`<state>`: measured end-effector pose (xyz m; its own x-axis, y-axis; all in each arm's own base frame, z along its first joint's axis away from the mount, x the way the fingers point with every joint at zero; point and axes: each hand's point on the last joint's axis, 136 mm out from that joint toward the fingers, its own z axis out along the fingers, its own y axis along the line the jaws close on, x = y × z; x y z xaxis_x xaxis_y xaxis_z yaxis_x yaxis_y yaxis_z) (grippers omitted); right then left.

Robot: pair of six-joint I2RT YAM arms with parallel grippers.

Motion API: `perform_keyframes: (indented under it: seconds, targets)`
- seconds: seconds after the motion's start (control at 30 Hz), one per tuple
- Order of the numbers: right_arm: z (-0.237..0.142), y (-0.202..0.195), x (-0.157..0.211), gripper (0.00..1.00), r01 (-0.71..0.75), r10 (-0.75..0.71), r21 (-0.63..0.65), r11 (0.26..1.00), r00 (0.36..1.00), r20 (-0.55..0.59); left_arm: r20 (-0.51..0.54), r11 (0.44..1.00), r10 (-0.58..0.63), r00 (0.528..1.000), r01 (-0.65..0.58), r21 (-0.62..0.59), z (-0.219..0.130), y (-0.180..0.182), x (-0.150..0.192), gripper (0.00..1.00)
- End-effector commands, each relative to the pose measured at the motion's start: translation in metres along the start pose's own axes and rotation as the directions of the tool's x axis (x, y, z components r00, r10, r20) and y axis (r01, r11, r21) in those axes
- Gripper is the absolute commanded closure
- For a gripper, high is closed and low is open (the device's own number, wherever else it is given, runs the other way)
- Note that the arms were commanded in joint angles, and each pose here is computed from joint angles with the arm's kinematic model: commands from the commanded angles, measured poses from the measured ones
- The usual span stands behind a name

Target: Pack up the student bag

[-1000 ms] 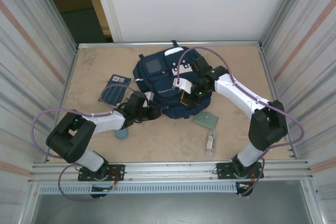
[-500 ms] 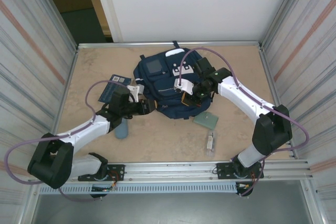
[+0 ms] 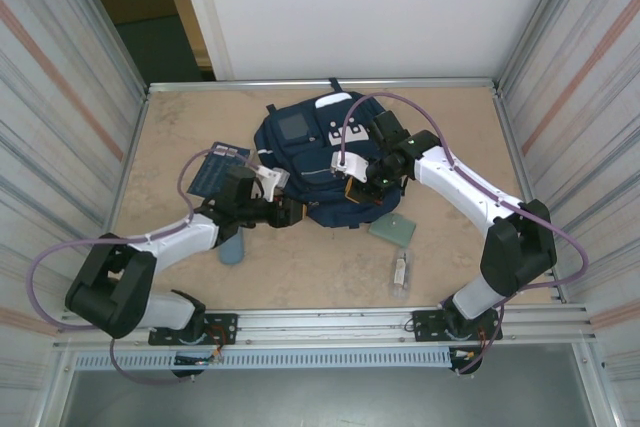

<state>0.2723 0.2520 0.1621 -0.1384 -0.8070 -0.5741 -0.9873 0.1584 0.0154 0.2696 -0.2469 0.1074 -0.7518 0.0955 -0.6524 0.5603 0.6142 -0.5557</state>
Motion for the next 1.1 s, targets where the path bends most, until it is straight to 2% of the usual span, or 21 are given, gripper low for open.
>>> perform_keyframes:
  seconds: [0.0,0.17,0.37,0.43,0.7,0.87,0.97,1.07]
  targets:
    - [-0.017,0.013,-0.019,1.00,0.055,-0.054,-0.009,0.998,0.996,0.073,0.046,0.987,0.155,0.987,-0.157,0.035,0.006,-0.008,-0.019,0.53]
    - [-0.018,0.014,-0.018,1.00,0.066,-0.066,-0.003,0.998,0.995,0.071,0.002,0.967,0.180,0.984,-0.177,0.181,0.018,-0.024,-0.011,0.66]
    - [-0.021,0.011,-0.008,1.00,0.069,-0.070,0.036,0.997,0.997,0.039,0.021,0.971,0.182,0.983,-0.183,0.154,0.016,-0.021,-0.011,0.94]
    - [-0.025,0.007,-0.004,1.00,0.063,-0.065,0.061,0.996,0.997,0.029,0.024,0.978,0.175,0.984,-0.177,0.114,0.013,-0.017,-0.012,1.00]
    - [-0.046,-0.004,0.008,1.00,0.070,-0.073,0.167,0.983,0.997,0.014,0.024,0.984,0.115,0.993,-0.111,-0.137,0.002,0.029,0.009,1.00]
    - [-0.052,-0.004,0.012,1.00,0.092,-0.096,0.204,0.975,0.995,0.011,0.026,0.925,0.000,1.000,0.009,-0.379,-0.014,0.079,0.014,1.00]
    - [-0.053,0.000,0.010,1.00,0.093,-0.100,0.195,0.976,0.995,0.024,0.057,0.900,-0.032,0.998,0.054,-0.432,-0.020,0.093,0.003,1.00]
    - [-0.051,0.006,0.011,1.00,0.120,-0.127,0.189,0.975,0.992,0.022,0.076,0.899,0.015,0.997,0.020,-0.438,-0.020,0.091,-0.016,1.00]
